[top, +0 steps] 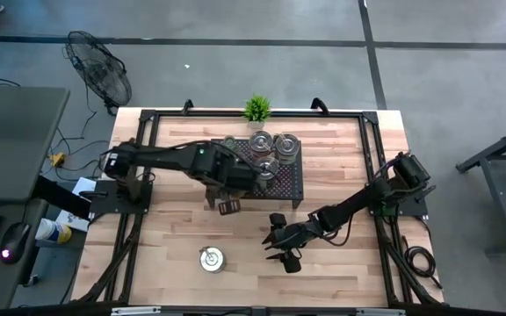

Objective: Pick & Place candle stick holders
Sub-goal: Put the yellow glass candle holder on the shelf

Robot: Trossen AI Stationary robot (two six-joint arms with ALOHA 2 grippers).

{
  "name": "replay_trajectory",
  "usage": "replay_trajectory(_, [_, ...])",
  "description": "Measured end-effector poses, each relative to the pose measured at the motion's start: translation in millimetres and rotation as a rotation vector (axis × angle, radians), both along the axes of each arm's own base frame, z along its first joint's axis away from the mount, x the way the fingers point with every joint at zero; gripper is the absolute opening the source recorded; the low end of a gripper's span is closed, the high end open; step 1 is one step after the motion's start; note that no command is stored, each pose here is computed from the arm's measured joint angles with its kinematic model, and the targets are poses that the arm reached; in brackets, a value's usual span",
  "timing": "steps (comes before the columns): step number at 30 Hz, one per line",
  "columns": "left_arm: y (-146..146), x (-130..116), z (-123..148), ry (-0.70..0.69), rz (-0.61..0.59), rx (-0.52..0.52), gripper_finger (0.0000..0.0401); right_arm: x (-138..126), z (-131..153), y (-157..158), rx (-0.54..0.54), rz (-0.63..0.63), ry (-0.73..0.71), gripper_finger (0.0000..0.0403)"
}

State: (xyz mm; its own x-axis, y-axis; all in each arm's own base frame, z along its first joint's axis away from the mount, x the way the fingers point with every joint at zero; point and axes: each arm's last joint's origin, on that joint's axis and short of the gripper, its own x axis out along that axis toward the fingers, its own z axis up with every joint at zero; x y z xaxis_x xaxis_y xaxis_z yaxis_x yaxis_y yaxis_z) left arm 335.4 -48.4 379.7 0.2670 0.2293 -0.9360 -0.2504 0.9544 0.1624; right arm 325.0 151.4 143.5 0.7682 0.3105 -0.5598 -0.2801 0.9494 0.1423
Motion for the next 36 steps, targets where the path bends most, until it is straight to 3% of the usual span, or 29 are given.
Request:
replay_trajectory(6, [-5,14,-18,0.072,-0.061,-0.001,0.002,0,0,0,0.001,0.001,-0.006,0.0227])
replay_trajectory(23, [-2,14,-17,0.065,-0.055,0.08,0.002,0,0,0,-0.005,-0.002,-0.001,0.0227])
replay_trajectory(36, [-2,14,-17,0.068,-0.064,0.072,0.002,0,0,0,-0.005,-0.002,-0.001,0.0227])
